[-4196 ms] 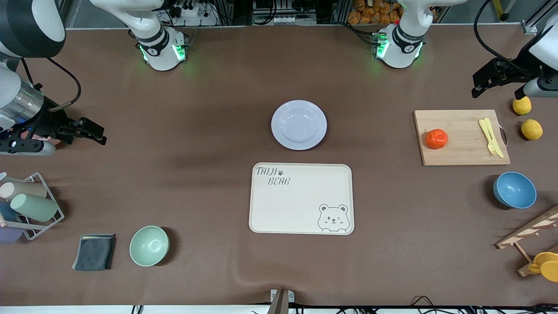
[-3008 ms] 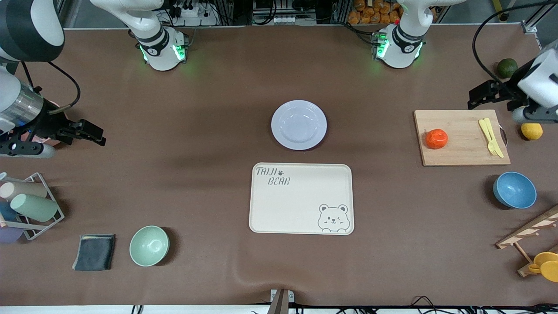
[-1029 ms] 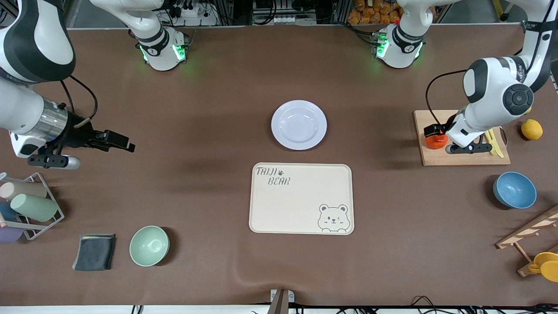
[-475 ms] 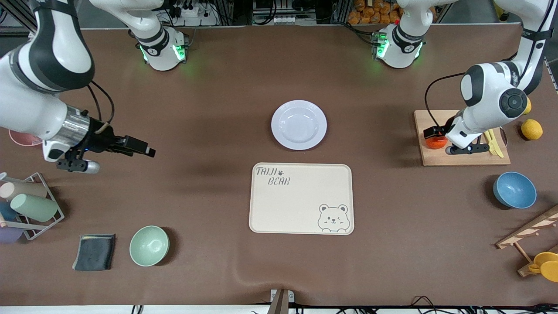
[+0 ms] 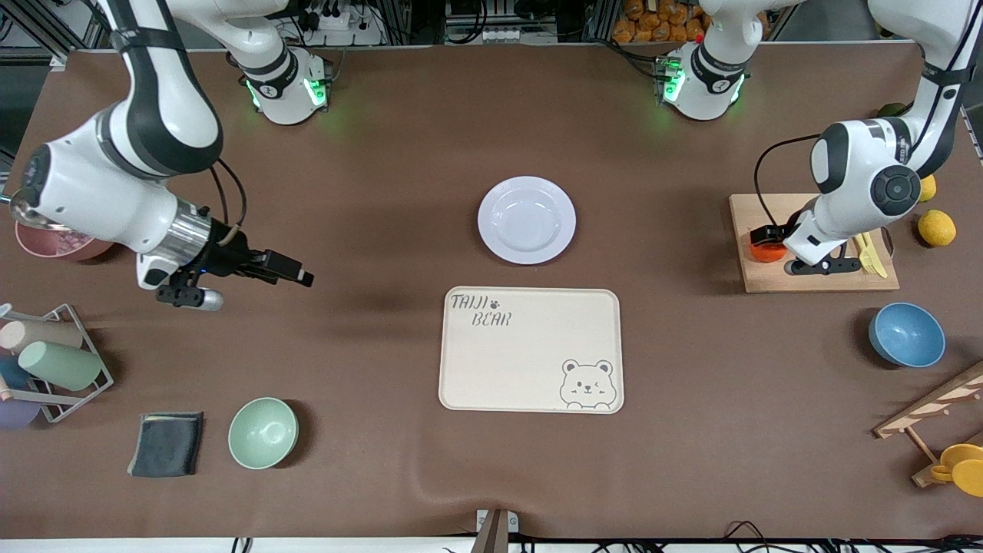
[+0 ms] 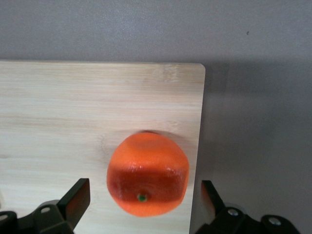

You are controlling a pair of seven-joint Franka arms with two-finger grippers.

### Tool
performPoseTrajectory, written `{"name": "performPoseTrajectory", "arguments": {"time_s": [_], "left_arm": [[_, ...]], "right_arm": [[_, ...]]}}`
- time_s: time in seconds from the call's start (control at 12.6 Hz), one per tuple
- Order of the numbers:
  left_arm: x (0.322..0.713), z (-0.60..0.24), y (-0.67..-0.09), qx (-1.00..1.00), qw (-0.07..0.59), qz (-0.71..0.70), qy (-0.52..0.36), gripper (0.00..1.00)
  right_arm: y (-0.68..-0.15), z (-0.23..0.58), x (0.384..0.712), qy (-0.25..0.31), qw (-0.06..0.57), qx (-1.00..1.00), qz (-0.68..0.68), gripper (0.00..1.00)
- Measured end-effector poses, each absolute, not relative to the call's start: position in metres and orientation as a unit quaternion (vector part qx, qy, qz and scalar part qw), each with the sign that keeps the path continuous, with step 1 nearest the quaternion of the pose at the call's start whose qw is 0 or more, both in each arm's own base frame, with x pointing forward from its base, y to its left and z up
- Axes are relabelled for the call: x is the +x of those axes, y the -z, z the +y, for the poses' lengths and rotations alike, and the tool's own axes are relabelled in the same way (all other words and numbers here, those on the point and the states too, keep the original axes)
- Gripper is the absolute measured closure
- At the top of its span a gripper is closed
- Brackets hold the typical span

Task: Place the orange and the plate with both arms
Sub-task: 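Lift the orange and carry it over the white plate with the left gripper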

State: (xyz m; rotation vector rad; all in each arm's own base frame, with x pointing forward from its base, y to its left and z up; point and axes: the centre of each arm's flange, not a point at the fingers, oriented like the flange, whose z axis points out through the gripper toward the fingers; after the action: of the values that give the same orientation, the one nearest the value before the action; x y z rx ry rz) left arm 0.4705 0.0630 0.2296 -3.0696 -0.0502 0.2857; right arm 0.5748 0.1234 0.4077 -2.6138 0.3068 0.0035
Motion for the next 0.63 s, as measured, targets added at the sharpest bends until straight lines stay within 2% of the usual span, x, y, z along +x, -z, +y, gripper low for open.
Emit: {"name": "performPoseTrajectory", "arguments": {"time_s": [0.32, 0.55, 0.63], "left_arm": [[0.469, 0.061, -0.21, -0.995, 0.025, -0.014, -0.099, 0.0], [0.468, 0.061, -0.202, -0.994, 0.023, -0.013, -0.105, 0.04], [0.468, 0.061, -0.201, -0.994, 0.023, -0.013, -0.105, 0.12]], "right_arm": [[-0.371, 0.123, 0.563, -0.018, 0.323, -0.939, 0.114, 0.0], [-0.356, 0.119, 0.556, -0.015, 0.35, -0.928, 0.129, 0.0], [-0.354, 0.119, 0.555, -0.017, 0.36, -0.923, 0.138, 0.0]]}}
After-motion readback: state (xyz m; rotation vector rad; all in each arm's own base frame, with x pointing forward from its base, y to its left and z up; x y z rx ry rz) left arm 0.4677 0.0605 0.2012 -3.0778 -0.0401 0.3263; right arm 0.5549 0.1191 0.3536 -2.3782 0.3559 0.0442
